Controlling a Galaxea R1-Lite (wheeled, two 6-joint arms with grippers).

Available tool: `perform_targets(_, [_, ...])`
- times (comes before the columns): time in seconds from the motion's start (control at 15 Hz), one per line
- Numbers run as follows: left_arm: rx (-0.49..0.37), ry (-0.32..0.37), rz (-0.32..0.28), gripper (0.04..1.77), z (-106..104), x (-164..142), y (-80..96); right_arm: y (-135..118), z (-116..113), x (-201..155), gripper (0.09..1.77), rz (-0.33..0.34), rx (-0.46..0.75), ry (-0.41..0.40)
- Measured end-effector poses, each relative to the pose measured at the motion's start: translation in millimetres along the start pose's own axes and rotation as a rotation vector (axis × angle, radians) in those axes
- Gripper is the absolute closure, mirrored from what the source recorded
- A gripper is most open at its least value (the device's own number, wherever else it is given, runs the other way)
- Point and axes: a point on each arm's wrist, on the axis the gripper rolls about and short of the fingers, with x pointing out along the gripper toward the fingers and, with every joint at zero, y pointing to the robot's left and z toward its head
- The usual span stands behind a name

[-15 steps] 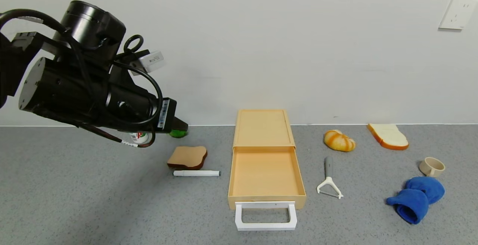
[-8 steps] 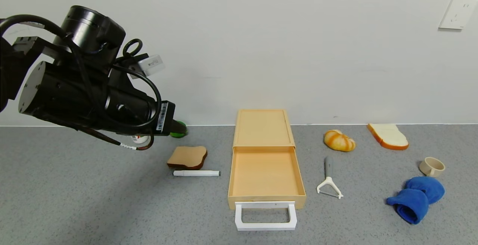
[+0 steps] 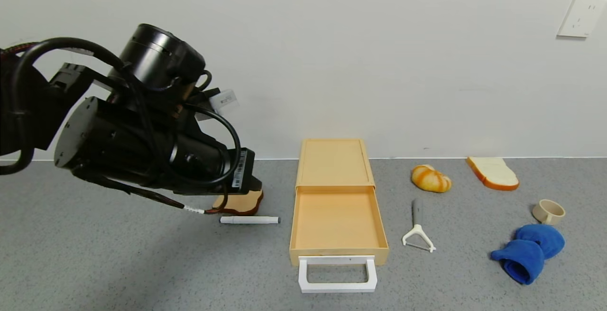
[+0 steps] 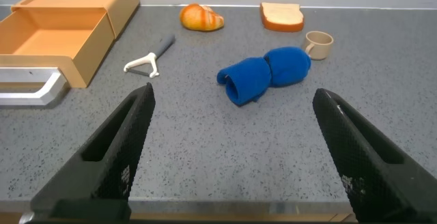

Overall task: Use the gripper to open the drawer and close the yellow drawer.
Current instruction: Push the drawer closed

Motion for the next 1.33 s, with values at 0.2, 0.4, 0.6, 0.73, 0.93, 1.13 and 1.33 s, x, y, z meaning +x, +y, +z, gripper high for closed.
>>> perform_targets(0.2, [-0.036,0.036,0.013,1.70,-16.2,13.7,-32.5,0.0,0.0,0.0,0.16,0.000,0.000,0.000])
perform_targets(0.4, [-0.056,0.060,0.049,1.70,-33.3,27.0,-59.6,0.0,0.0,0.0,0.16,0.000,0.000,0.000])
perform_targets(0.6, [-0.095,0.097,0.064,1.70,-47.4,40.4,-78.4,0.0,0.0,0.0,0.15,-0.001,0.000,0.000])
perform_targets(0.73, [-0.112,0.119,0.088,1.70,-58.0,51.1,-88.8,0.0,0.0,0.0,0.15,0.000,0.000,0.000])
perform_targets(0.93, [-0.139,0.152,0.154,1.70,-77.7,71.9,-98.1,0.0,0.0,0.0,0.15,0.000,0.000,0.000])
perform_targets(1.13, [-0.081,0.180,0.207,1.70,-100.5,84.6,-104.3,0.0,0.0,0.0,0.15,-0.001,0.000,0.000])
perform_targets(1.33, [-0.051,0.160,0.204,1.70,-118.1,96.6,-111.3,0.0,0.0,0.0,0.15,0.000,0.000,0.000])
